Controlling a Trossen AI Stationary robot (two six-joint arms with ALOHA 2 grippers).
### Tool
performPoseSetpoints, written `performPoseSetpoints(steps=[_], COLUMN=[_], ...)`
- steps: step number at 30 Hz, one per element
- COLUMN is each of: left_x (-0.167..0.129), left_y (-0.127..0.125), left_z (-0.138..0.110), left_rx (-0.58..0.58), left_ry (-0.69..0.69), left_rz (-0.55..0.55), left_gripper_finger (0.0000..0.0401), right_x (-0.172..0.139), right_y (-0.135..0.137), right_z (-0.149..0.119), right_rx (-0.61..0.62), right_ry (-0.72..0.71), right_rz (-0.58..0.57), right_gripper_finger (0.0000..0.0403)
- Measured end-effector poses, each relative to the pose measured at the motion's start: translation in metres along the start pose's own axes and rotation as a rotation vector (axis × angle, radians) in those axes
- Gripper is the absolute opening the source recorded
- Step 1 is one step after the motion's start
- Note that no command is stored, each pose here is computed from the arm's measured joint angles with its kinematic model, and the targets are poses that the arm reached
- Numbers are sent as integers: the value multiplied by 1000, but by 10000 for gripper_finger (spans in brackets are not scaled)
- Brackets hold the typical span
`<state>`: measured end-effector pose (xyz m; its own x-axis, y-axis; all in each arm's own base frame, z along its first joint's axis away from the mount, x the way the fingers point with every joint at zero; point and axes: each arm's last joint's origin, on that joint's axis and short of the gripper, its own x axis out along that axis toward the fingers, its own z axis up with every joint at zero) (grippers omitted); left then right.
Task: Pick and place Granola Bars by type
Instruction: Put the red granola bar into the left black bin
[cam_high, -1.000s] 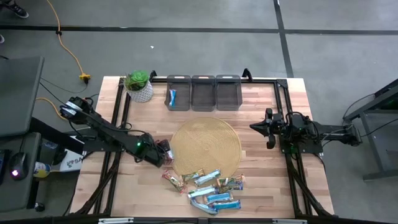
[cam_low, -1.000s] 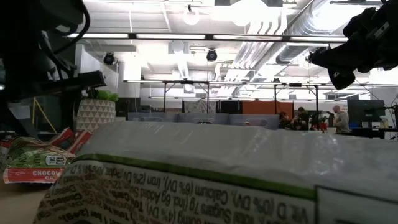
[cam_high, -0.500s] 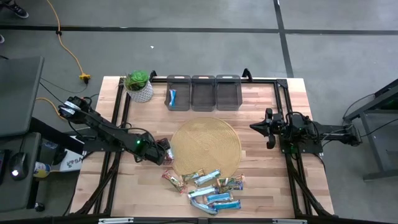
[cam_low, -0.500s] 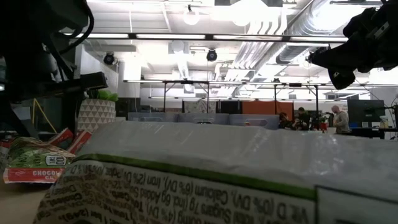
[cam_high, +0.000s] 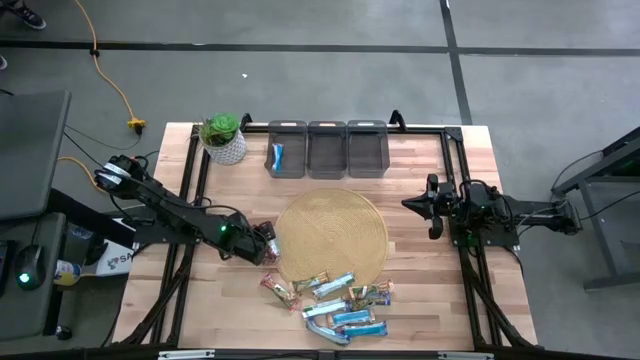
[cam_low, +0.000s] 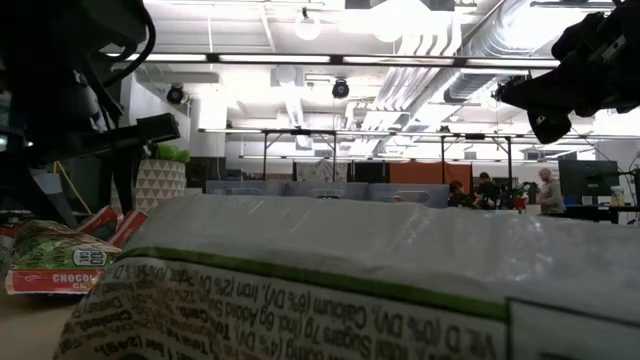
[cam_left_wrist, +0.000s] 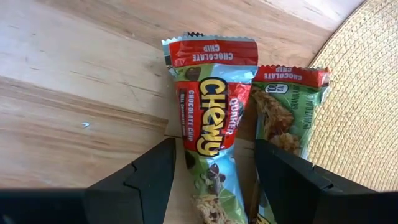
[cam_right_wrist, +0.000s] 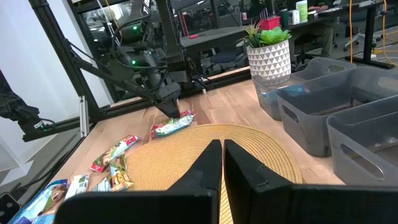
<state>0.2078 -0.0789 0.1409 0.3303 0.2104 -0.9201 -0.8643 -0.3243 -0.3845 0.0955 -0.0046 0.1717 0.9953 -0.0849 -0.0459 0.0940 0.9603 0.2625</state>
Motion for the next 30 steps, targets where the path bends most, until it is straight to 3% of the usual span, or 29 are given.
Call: performPoseSetpoints(steps=[5,18,30], left_x=[1,3,3], left_y=[-3,-3,-2], left_z=[3,6,7], left_rx=[-2,31,34], left_ry=[1,-6,-45], left_rz=[11,30,10], left_gripper_finger=[206,123,114], right_x=[0,0,0], right_y=[0,0,0], right_z=[0,0,0], right_rx=[0,0,0], right_ry=[0,0,0], right_rz=[0,0,0], right_gripper_finger=[0,0,0])
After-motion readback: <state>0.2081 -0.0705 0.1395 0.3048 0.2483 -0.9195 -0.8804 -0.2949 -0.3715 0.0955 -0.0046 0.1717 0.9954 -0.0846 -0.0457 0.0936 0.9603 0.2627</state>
